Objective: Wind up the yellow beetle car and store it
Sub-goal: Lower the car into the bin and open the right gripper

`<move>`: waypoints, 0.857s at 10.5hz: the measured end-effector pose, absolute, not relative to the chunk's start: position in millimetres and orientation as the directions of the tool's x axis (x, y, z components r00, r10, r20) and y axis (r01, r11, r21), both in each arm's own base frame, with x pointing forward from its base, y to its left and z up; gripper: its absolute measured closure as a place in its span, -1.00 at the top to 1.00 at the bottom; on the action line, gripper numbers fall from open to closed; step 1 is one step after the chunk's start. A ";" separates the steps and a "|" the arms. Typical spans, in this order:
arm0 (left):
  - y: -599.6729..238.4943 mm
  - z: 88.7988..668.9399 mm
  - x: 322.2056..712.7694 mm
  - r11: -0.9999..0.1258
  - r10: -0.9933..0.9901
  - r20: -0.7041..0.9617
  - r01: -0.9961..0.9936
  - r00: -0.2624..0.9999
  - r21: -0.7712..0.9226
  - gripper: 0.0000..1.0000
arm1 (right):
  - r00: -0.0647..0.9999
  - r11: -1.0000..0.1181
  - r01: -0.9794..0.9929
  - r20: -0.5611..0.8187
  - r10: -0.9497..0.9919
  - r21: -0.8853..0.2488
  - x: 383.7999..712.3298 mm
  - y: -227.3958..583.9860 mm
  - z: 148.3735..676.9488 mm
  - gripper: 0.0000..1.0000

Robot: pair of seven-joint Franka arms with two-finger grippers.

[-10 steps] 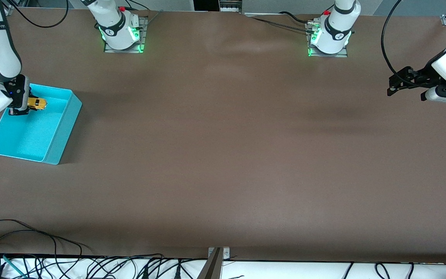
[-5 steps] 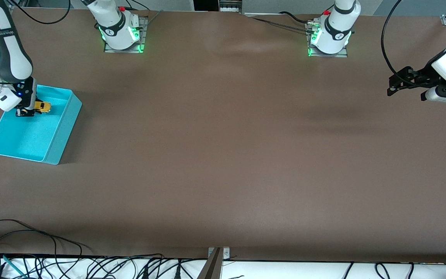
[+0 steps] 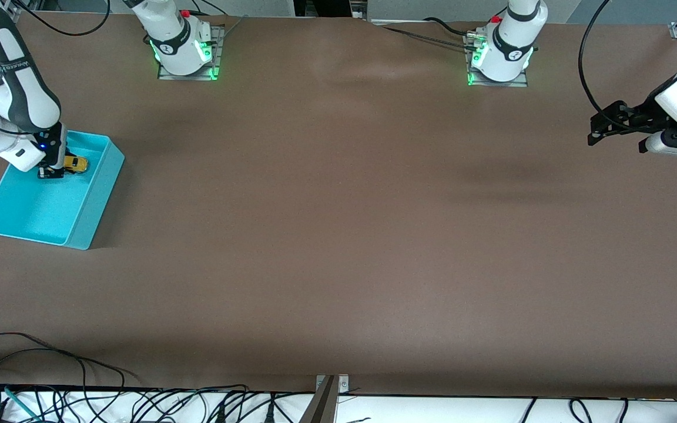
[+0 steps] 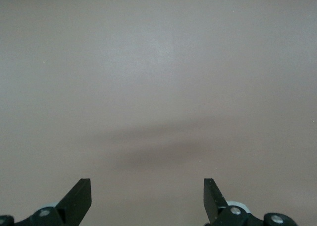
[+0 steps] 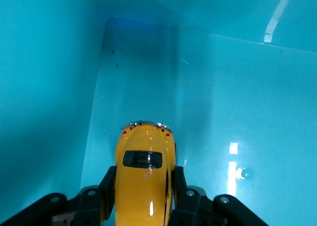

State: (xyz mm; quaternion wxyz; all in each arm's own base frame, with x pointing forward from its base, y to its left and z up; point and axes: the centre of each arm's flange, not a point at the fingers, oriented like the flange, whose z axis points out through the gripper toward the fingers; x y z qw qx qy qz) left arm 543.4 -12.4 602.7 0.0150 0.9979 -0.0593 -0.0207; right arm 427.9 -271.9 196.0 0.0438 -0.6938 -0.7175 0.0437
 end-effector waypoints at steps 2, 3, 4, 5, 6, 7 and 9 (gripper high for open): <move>-12.4 602.7 543.4 -0.993 -0.119 -0.039 -0.118 0.992 0.032 1.00 | -0.028 0.028 0.992 0.004 1.000 -0.125 426.4 -273.8 194.9 -0.01; -12.4 602.7 543.4 -0.993 -0.119 -0.039 -0.118 0.992 0.032 1.00 | -0.024 0.024 0.992 0.006 1.000 -0.125 426.0 -274.2 194.9 0.11; -12.4 602.7 543.4 -0.993 -0.119 -0.039 -0.118 0.992 0.032 1.00 | -0.018 0.019 0.991 0.010 1.000 -0.129 425.9 -274.5 195.3 0.40; -12.4 602.7 543.4 -0.993 -0.119 -0.039 -0.118 0.992 0.032 1.00 | -0.011 0.014 0.990 0.019 1.000 -0.141 426.2 -275.4 197.7 0.72; -12.3 602.7 543.4 -0.993 -0.119 -0.040 -0.118 0.992 0.032 1.00 | -0.007 0.011 0.988 0.023 1.000 -0.151 427.8 -277.0 203.3 0.97; -12.3 602.6 543.4 -0.993 -0.119 -0.040 -0.118 0.992 0.032 1.00 | -0.004 0.008 0.988 0.023 1.000 -0.155 430.2 -278.8 212.4 1.00; -12.3 602.5 543.3 -0.993 -0.119 -0.041 -0.118 0.992 0.032 1.00 | 0.020 -0.017 0.990 0.022 1.000 -0.136 438.1 -278.9 240.2 1.00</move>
